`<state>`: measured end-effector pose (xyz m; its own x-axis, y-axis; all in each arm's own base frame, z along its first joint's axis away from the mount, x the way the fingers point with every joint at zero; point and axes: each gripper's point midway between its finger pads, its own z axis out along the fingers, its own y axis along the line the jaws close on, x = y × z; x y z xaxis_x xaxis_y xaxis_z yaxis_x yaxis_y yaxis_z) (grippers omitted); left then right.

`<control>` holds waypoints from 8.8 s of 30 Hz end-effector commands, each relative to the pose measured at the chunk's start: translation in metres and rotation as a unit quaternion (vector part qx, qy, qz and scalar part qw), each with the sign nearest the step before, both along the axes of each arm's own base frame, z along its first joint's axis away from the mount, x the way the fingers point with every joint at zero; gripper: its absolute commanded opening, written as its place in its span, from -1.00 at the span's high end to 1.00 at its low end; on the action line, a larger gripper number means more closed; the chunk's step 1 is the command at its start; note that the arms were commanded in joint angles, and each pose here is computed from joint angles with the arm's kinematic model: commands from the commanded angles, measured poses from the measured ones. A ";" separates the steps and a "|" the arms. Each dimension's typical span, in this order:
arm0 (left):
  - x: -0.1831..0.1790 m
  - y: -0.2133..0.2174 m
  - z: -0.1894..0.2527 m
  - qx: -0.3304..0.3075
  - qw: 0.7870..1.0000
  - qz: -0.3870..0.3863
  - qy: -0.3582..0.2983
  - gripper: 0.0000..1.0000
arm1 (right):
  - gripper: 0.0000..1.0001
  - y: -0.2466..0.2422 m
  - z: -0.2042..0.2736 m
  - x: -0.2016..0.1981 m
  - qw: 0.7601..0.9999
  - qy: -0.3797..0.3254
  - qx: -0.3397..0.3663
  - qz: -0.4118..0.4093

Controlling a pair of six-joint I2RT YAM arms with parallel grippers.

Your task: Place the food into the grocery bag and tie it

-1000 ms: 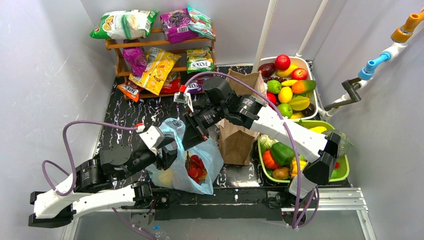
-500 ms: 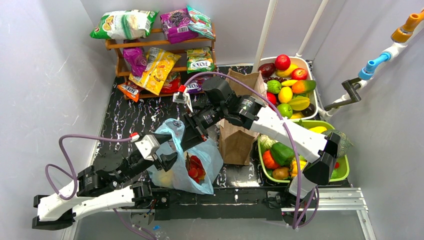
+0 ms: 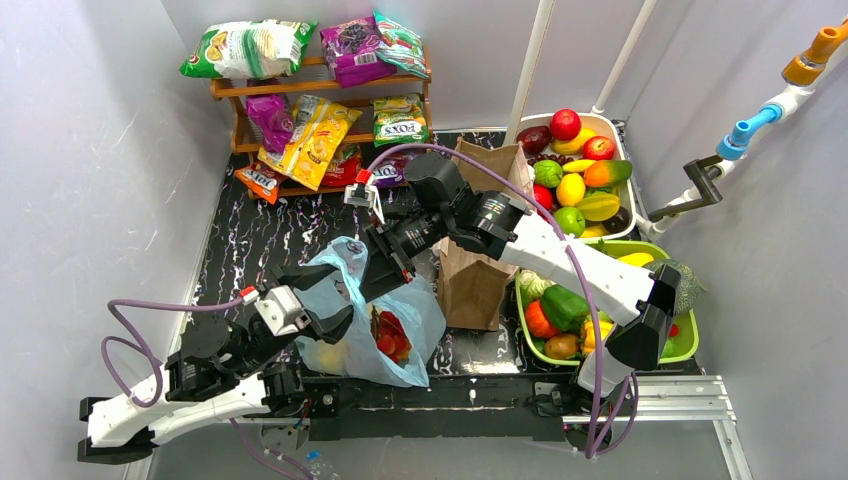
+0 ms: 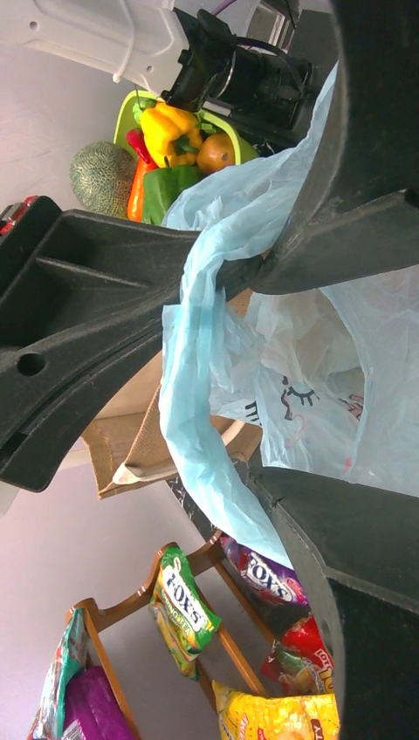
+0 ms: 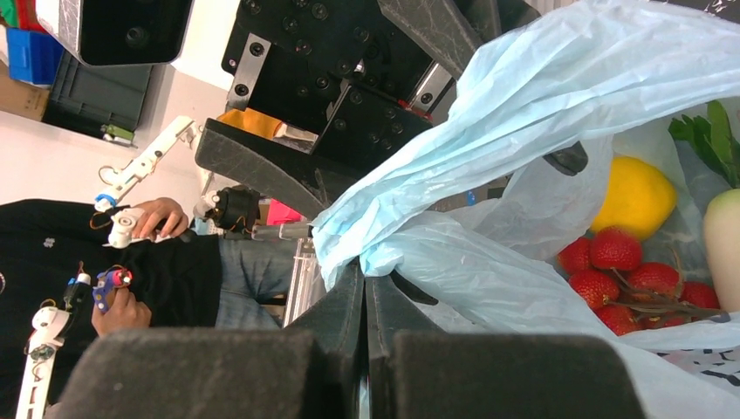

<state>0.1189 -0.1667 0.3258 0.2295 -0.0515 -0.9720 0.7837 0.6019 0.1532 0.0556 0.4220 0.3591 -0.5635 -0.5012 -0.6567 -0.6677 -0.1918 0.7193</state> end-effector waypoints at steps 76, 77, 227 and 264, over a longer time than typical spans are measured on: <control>0.011 -0.018 -0.005 -0.007 0.997 0.021 0.070 1.00 | 0.34 -0.059 -0.009 0.066 0.967 -0.078 -0.034 -0.239; 0.010 -0.017 -0.005 -0.009 0.997 0.021 0.072 1.00 | 0.36 -0.058 -0.011 0.066 0.969 -0.075 -0.034 -0.234; 0.012 0.004 0.016 -0.107 0.986 0.045 0.120 1.00 | 0.90 0.045 -0.015 0.059 0.895 0.103 0.069 -0.428; -0.001 0.003 -0.008 0.025 0.965 0.061 0.253 1.00 | 0.97 -0.014 0.024 0.084 0.865 -0.033 0.009 -0.501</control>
<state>0.1299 -0.1635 0.3218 -0.2160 -0.0390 -0.9756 0.6660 0.7247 -0.1764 0.1240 0.4233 0.3298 -0.7512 0.1183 -0.6494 -0.5113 0.5180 0.6858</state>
